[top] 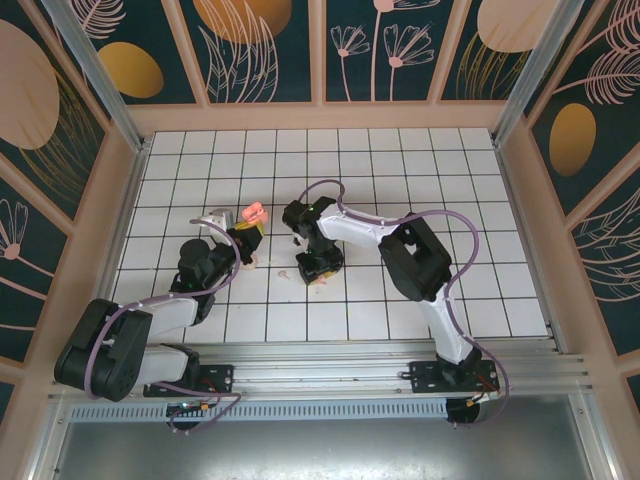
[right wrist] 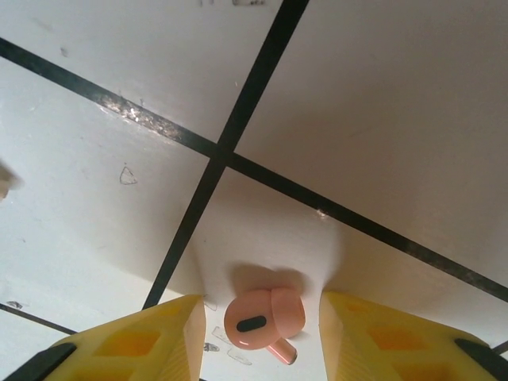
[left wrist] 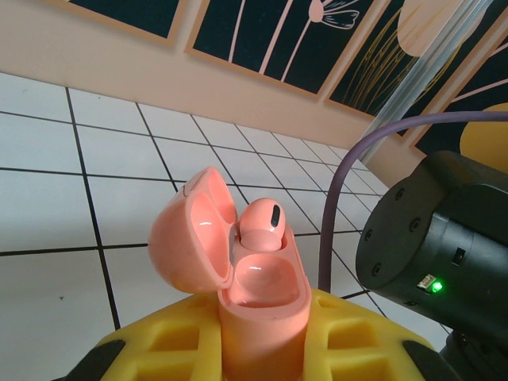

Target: Insert the wireless bluetooth earbuds into the charging case

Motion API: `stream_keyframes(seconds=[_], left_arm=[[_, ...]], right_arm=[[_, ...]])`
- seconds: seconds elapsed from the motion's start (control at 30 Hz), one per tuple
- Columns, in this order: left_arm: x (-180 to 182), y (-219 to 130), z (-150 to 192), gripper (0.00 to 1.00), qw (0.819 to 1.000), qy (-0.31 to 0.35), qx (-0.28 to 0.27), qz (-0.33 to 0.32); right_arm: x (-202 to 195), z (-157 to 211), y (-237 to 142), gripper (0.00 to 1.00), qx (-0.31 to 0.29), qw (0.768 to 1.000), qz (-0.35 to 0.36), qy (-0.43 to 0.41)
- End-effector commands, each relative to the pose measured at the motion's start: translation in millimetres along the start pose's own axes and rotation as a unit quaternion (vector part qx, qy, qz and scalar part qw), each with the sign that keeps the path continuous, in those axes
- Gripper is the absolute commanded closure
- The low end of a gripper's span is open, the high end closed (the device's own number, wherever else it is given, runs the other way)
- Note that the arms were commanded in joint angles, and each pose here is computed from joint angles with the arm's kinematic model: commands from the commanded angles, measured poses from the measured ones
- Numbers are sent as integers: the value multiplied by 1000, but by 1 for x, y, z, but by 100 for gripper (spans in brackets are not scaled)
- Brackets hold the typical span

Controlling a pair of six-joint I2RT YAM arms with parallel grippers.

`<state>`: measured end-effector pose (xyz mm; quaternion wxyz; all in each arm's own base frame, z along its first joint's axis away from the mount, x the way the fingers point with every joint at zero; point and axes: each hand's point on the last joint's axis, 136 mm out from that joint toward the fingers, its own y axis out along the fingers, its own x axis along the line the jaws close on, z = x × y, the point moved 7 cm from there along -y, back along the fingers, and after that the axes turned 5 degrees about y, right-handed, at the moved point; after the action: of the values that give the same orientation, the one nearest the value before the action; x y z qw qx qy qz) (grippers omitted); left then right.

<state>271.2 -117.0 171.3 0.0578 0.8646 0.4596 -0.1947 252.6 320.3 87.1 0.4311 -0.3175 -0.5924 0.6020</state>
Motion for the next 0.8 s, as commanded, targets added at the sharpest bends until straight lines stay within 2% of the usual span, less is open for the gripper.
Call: stream_keyframes(seconds=[0.0, 0.47, 0.63, 0.77], left_arm=[[-2, 1, -11, 99, 1000, 17, -20, 5], [-3, 1, -11, 99, 1000, 22, -15, 7], [-5, 3, -11, 100, 999, 30, -11, 16], [-9, 6, -12, 100, 998, 42, -9, 37]], right_arm=[[1, 0, 8, 59, -1, 1000, -2, 10], [-2, -5, 2, 72, -32, 999, 3, 26], [-4, -7, -16, 75, -75, 996, -9, 46], [-8, -10, -40, 75, -139, 986, -38, 81]])
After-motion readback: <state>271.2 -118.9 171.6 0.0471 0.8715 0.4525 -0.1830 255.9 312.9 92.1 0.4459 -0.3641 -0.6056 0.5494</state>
